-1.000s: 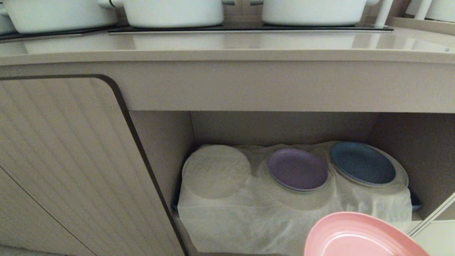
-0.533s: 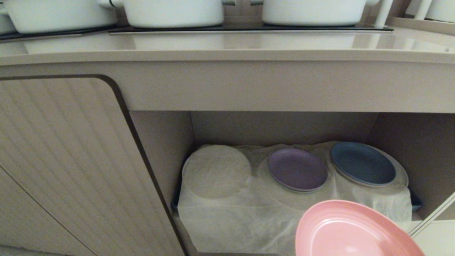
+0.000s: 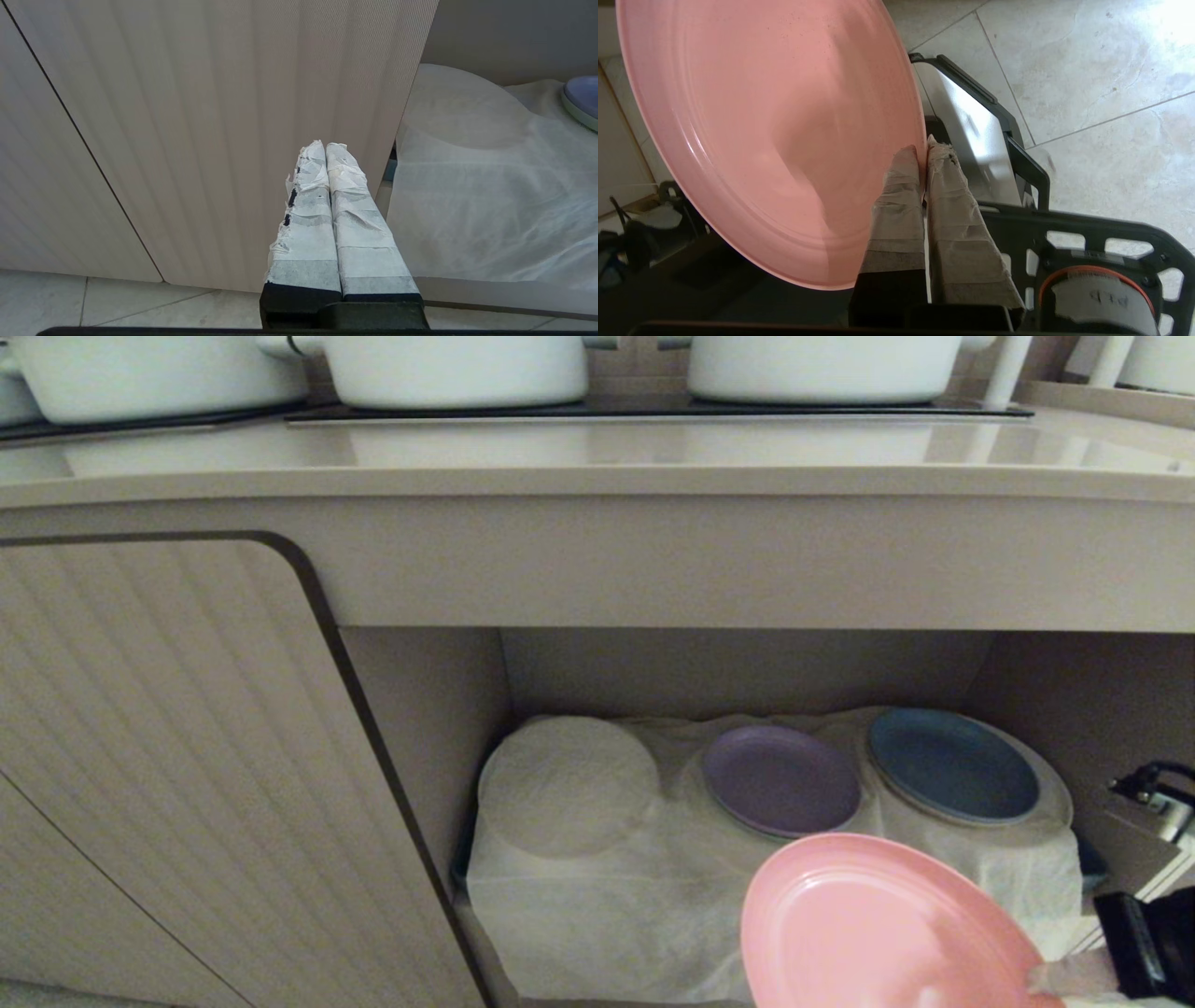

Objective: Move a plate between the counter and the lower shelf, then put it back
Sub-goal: Put the plate in the cupboard

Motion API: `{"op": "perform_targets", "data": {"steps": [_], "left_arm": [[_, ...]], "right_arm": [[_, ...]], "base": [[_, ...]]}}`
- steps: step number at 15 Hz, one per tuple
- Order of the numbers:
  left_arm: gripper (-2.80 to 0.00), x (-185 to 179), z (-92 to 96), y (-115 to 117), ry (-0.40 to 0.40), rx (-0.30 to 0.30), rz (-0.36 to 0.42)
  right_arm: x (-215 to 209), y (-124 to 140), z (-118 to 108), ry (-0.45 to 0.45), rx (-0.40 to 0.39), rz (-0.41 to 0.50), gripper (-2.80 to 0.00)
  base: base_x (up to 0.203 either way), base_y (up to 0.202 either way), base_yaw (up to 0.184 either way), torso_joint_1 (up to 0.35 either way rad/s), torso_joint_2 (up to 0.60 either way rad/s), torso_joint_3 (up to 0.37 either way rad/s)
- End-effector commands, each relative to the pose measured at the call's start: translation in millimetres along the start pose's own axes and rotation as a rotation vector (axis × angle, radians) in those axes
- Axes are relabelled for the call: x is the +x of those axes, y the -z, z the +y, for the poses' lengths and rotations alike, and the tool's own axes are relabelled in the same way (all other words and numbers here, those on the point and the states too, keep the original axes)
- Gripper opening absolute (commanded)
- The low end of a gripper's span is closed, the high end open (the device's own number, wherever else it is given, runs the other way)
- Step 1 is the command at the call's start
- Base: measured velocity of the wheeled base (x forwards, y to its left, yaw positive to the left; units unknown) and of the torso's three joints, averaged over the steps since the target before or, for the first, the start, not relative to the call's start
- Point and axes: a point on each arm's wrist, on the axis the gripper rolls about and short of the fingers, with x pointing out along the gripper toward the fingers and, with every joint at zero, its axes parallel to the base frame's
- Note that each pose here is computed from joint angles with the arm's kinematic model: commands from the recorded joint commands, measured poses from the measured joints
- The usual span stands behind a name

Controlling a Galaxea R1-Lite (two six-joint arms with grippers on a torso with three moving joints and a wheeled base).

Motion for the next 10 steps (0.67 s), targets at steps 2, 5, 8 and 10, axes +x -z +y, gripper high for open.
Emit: {"op": "perform_targets", "data": {"steps": [2, 5, 8, 10], "left_arm": [[-2.8, 0, 0.0, 0, -0.001, -0.001, 0.001], [-2.8, 0, 0.0, 0, -0.001, -0.001, 0.001], [-2.8, 0, 0.0, 0, -0.001, -0.001, 0.001], [-2.8, 0, 0.0, 0, -0.001, -0.001, 0.001]], "right_arm": [[25, -17, 1, 0.02, 0.02, 0.048, -2.8], [41, -27, 4, 0.017, 0.023, 0.065, -2.8], [58, -33, 18, -0.019, 0.016, 0.058, -2.8], [67, -32, 29, -0.042, 0.007, 0.061, -2.8]], "base": [[0.0, 0.0, 0.0, 0.0, 0.0, 0.0], [0.0, 0.0, 0.0, 0.0, 0.0, 0.0], [0.0, 0.0, 0.0, 0.0, 0.0, 0.0], [0.0, 0.0, 0.0, 0.0, 0.0, 0.0]]}}
